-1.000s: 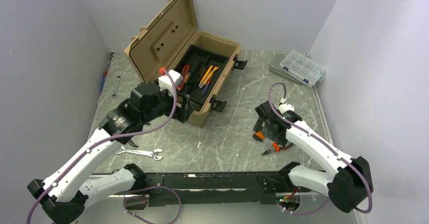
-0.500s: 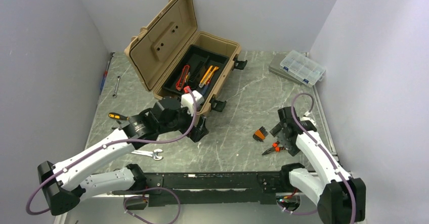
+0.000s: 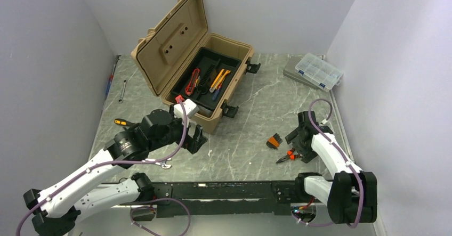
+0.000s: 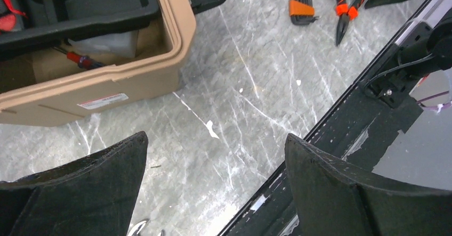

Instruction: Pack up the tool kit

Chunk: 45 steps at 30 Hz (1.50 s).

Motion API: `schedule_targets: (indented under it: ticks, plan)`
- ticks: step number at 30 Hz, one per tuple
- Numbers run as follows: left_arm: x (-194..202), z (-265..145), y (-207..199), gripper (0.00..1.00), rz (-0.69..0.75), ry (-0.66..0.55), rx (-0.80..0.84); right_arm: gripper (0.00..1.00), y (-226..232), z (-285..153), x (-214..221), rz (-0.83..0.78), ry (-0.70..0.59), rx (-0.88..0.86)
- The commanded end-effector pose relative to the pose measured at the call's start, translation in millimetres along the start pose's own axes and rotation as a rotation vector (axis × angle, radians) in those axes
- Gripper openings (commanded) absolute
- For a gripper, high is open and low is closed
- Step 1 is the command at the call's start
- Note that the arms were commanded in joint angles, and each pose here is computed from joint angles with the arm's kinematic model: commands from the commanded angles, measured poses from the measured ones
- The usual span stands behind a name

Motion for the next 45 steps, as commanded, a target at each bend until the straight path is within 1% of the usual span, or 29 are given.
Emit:
schedule_targets:
  ticks: [1,4,6,9,11,13,17,24,30,40,43,45]
  plan:
    - [8,5,0,0.99,0.014,0.023,-0.002,0.87,28,-26,-14,-0.043,-0.015,-0.124]
    - [11,8,-1,1.0,0.013,0.037,0.001,0.87,41,-52,-25,-0.057,-0.059,-0.196]
    - [11,8,0,0.99,0.017,0.042,-0.003,0.87,49,-62,-25,-0.064,-0.04,-0.225]
    - [9,8,1,1.0,0.024,0.041,-0.009,0.85,62,-64,-13,-0.113,0.015,-0.219]
    - [9,9,1,0.99,0.026,0.042,-0.011,0.82,71,-64,1,-0.157,0.02,-0.214]
    - [8,9,1,0.99,0.026,0.042,-0.011,0.82,80,-65,16,-0.197,0.031,-0.218]
    - [10,11,1,0.99,0.027,0.057,-0.011,0.81,88,-56,34,-0.234,0.038,-0.163]
    - [13,6,4,0.99,0.029,0.055,-0.039,0.82,80,-29,46,-0.275,0.019,-0.063]
    - [15,6,5,0.99,0.031,0.063,-0.044,0.82,81,-17,58,-0.299,0.028,-0.04]
    - [15,2,5,0.99,0.034,0.05,-0.045,0.79,67,10,68,-0.267,0.016,0.001]
    - [16,1,4,0.99,0.034,0.049,-0.041,0.7,62,18,71,-0.255,0.021,0.013]
    - [17,1,4,0.99,0.034,0.053,-0.043,0.59,61,19,72,-0.254,0.025,0.022]
Point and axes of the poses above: each gripper's point midway between its finger pads, its own z axis out along the fingers, its own y axis along the line the jaws close on, x = y × z, the point moved 8 cm from there along -z, back along the fingers, and after that the axes turned 15 degrees about z, right-handed, at the moved point
